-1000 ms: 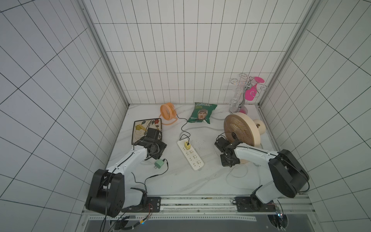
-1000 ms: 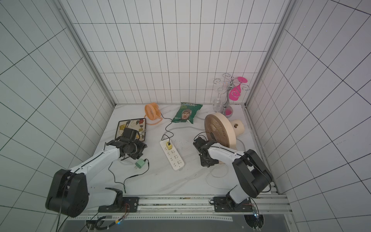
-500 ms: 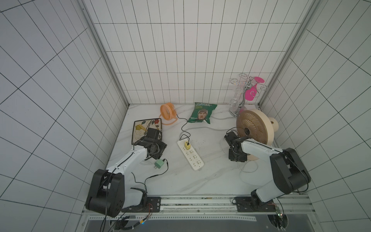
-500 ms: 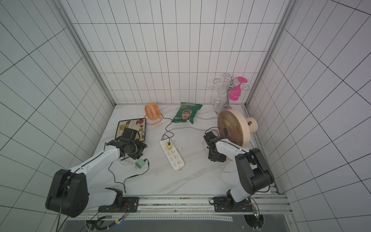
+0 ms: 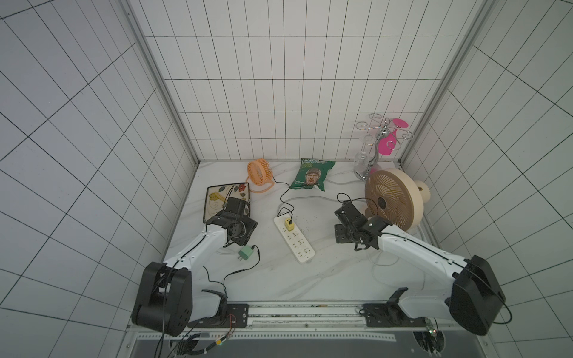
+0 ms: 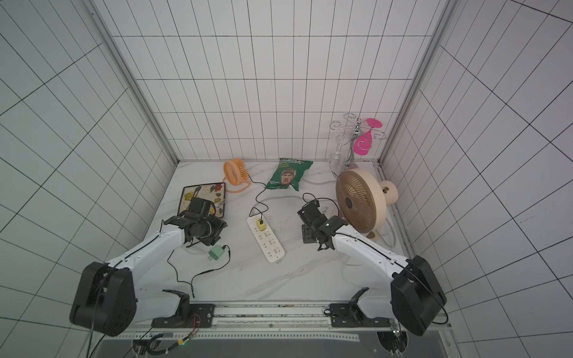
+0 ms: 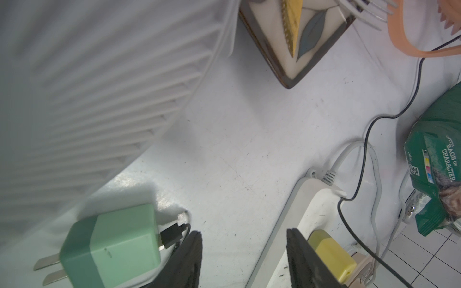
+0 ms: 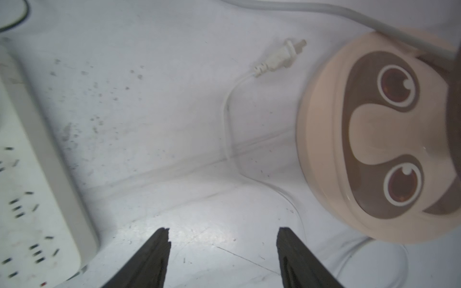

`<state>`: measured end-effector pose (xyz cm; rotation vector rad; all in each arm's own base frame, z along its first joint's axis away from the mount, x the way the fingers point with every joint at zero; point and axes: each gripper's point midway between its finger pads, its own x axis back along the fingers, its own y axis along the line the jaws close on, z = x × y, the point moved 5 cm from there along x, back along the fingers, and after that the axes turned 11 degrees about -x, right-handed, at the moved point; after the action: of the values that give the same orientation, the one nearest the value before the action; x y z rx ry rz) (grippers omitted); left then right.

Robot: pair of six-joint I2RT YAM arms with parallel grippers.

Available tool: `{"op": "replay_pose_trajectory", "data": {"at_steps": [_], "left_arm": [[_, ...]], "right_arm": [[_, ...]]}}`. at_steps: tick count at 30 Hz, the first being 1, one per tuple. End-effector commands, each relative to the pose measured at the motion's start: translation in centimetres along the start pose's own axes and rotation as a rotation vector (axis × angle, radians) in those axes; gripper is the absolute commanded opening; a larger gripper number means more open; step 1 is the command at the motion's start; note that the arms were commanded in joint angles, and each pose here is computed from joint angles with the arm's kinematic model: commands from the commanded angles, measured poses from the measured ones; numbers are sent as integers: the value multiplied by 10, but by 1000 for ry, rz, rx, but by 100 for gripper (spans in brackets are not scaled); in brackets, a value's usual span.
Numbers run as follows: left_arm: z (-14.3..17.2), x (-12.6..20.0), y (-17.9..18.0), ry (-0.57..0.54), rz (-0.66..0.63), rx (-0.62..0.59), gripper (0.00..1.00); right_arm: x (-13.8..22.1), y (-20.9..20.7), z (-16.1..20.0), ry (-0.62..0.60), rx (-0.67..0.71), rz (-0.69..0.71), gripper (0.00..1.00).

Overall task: Unplug the desk fan from the power strip
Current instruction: Move the fan to the center of the board, then remove the plug from the socket.

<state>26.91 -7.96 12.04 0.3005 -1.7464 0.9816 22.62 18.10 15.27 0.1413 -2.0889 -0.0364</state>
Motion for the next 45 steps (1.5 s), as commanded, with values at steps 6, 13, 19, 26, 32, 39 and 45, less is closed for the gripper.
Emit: {"op": "replay_pose_trajectory", "data": {"at_steps": [6, 13, 19, 26, 32, 39, 45], "left_arm": [[-4, 8, -8, -32, 45, -26, 57], [-5, 12, -10, -33, 64, -29, 57], [-4, 10, -13, -16, 88, -26, 57], [7, -8, -24, 79, 157, -68, 56], [9, -24, -28, 120, 176, -119, 56], [31, -43, -41, 195, 237, -196, 56], [41, -50, -50, 238, 267, -221, 55]], "right_arm": [[2, 117, -18, 69, 268, -365, 74], [-24, 169, -18, 124, 326, -387, 75], [-44, 186, -24, 133, 315, -351, 69], [-61, 191, -25, 153, 320, -295, 53], [-67, 192, -22, 168, 326, -276, 43], [-67, 191, -18, 165, 346, -259, 31], [-60, 190, -15, 158, 355, -254, 26]]}}
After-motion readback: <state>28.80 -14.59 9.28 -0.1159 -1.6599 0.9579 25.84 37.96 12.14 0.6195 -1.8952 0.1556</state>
